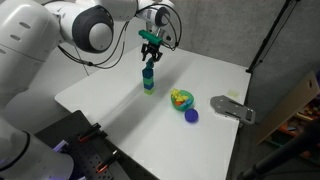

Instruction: Put the blue squeezed paper on top of the stacked toy blocks

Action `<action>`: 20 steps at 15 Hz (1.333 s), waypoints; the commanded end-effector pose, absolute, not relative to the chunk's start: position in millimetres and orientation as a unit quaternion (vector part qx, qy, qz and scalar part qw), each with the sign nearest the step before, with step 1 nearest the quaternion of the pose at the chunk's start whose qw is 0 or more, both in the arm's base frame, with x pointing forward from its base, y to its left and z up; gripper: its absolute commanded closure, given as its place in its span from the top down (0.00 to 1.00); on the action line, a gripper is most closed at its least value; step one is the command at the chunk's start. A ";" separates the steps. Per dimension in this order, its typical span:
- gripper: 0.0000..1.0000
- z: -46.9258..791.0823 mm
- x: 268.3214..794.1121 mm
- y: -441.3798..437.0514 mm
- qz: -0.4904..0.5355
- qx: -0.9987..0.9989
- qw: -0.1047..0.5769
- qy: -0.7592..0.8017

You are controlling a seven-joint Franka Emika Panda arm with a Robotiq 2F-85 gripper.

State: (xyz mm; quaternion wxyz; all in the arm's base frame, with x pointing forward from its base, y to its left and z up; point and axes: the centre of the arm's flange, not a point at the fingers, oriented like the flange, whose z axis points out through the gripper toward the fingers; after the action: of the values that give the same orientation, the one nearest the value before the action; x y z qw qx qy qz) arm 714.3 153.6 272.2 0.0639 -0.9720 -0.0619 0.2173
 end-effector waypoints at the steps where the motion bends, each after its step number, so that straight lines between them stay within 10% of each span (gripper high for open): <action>1: 0.99 284.6 725.7 151.8 0.213 -0.972 0.065 -0.073; 20: 1.00 402.9 672.7 88.5 0.059 -0.996 -0.018 -0.064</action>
State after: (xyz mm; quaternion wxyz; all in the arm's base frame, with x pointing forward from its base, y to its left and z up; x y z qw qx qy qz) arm 727.2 102.0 387.5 -0.0107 -0.9969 -0.0516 0.0585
